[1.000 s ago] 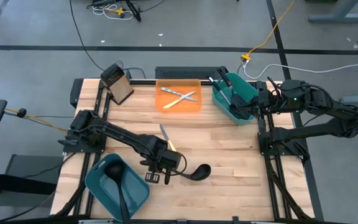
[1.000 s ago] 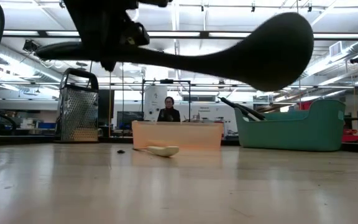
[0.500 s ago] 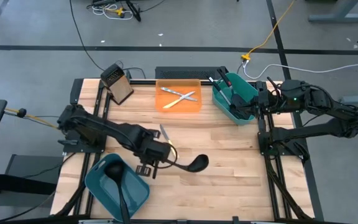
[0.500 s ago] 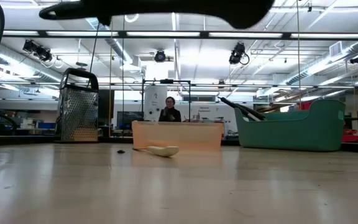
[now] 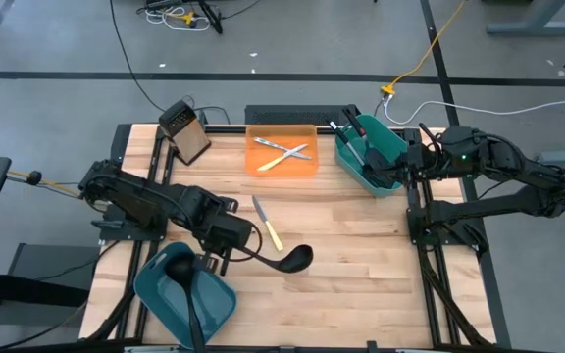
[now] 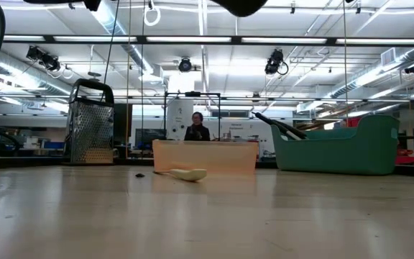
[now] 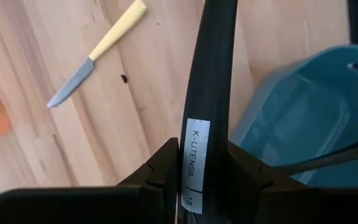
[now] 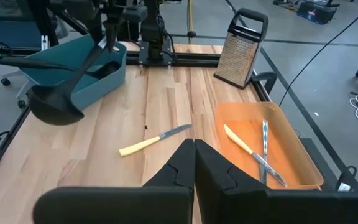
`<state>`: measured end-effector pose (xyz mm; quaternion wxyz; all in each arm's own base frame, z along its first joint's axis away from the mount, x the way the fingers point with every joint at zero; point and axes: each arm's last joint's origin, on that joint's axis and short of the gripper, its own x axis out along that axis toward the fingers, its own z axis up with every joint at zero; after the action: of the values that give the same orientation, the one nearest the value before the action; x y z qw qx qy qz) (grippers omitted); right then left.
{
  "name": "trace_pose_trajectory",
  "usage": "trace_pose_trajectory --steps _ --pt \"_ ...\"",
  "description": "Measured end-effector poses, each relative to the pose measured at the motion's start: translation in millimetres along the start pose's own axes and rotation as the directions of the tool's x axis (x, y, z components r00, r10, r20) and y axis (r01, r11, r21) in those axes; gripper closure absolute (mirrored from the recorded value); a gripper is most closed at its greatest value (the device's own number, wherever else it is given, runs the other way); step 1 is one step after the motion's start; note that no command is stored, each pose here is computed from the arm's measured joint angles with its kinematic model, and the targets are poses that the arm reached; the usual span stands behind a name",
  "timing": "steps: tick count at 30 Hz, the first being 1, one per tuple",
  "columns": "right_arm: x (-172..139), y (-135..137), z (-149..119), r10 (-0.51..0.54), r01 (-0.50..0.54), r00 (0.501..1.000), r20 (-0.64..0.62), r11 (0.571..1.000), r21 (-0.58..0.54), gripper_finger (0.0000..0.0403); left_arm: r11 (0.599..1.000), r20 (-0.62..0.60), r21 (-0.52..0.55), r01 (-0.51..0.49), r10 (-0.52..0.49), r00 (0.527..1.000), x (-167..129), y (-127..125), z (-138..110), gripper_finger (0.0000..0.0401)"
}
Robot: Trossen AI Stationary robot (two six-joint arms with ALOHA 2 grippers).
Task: Pick & Place Kitchen Items
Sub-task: Put the black ladle into the blue bin
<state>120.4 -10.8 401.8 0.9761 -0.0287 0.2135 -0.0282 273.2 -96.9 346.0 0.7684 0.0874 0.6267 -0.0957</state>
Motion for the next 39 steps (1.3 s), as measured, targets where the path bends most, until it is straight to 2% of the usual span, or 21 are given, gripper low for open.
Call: trace_pose_trajectory --steps 8,17,23,39 --pt "0 0 3 -0.004 0.003 1.0 0.031 1.0 0.003 0.0398 0.998 -0.022 0.056 -0.032 0.033 0.999 -8 2 -10 0.0306" --pt "-1 -1 10 -0.012 0.012 0.995 0.103 1.0 -0.004 0.0398 0.998 0.001 0.047 -0.036 0.036 0.999 -31 5 -31 0.0306" --pt "-1 -2 13 -0.028 0.029 0.991 0.134 1.0 -0.003 0.0398 0.996 0.026 0.051 -0.074 0.073 0.997 -44 7 -45 0.0306" --pt "-1 -2 15 -0.05 0.05 0.987 0.154 0.999 0.002 0.0398 0.99 0.042 0.111 -0.084 0.08 0.996 -52 10 -52 0.0308"
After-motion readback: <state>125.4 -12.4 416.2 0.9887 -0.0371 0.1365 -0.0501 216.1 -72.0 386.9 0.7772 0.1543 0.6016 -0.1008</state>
